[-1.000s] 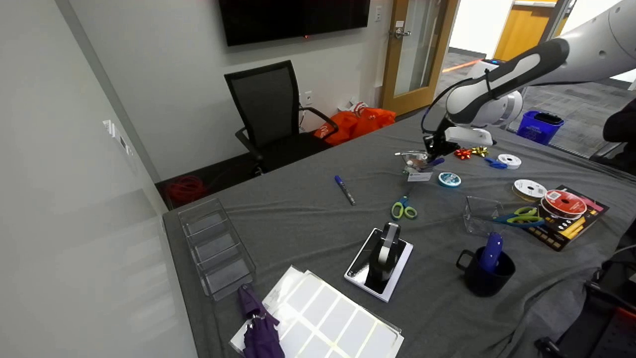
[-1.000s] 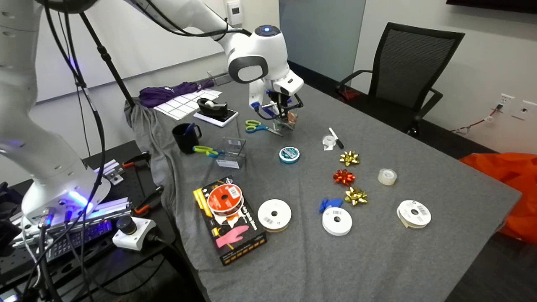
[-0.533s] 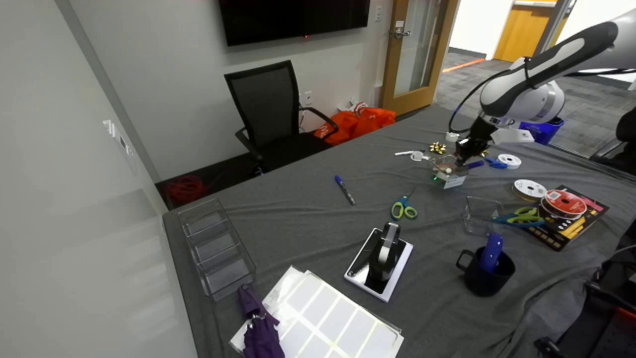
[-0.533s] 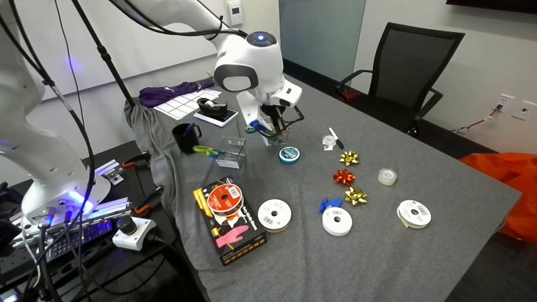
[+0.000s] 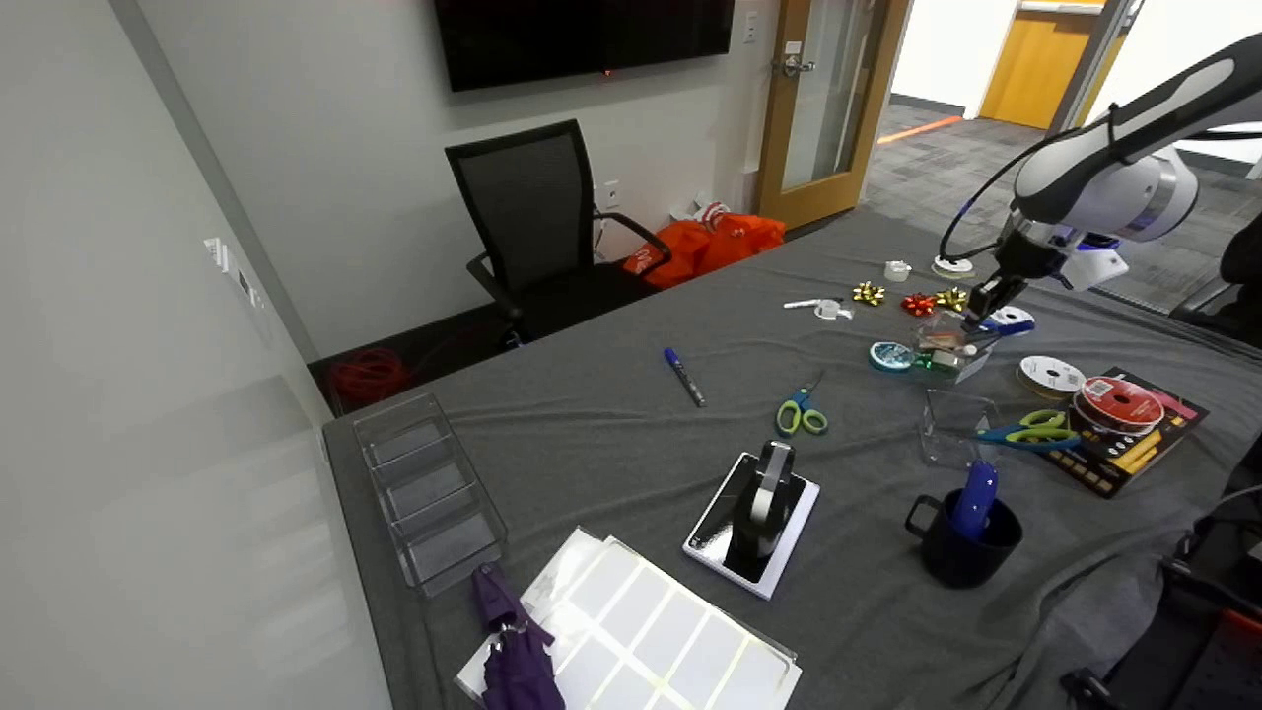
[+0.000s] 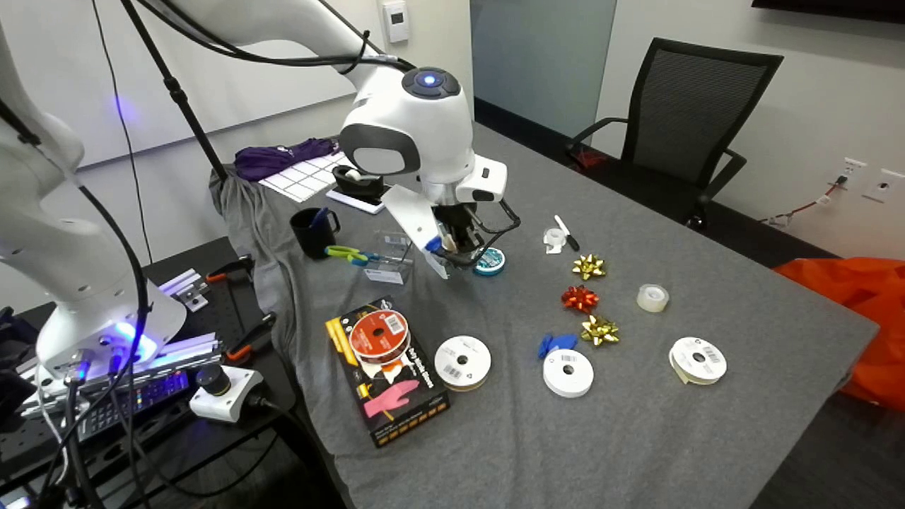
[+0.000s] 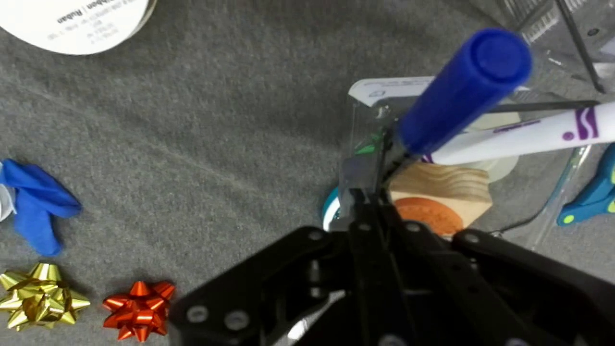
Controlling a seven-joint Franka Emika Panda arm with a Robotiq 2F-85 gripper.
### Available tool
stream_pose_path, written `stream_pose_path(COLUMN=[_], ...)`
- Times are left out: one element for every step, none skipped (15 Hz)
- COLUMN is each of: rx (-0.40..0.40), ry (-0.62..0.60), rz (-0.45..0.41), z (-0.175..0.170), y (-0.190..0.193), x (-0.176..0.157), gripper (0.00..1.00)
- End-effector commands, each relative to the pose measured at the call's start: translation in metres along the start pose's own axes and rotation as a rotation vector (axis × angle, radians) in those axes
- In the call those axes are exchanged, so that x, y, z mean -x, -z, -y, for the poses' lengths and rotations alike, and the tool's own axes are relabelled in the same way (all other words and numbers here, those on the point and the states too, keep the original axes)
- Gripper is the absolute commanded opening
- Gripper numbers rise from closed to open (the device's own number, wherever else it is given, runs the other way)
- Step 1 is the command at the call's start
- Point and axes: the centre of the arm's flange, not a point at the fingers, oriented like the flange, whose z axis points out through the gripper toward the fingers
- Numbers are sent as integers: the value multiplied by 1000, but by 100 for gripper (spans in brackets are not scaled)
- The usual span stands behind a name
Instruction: Move the clear container with the marker to the right
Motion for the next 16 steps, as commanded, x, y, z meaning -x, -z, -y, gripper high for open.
stream_pose_path(rx=[6,13,21,25,26,29,34,40,45,51,60,70,78,84,91,97], ry=[65,77,87,92,96,100,103,105,105,106,108,111,113,115,115,115], rz=[-11,-11,-8,-7,-5,-4,-5,-6,-7,-8,-14,-19,-25,-29,-34,-37], z=[-15,-18,-22,-26,-30,-34,-37,-40,-43,-46,-48,-51,-53,-54,-55,-56], y=[1,-1,-2,-4,-6,-7,-8,-8,-9,-9,-10,-10,-10,-11,-11,-12], x=[19,22,26,28,31,33,35,37,38,40,40,41,41,42,42,42], gripper=[1,1,1,1,1,1,1,1,1,1,1,1,29,30,37,43])
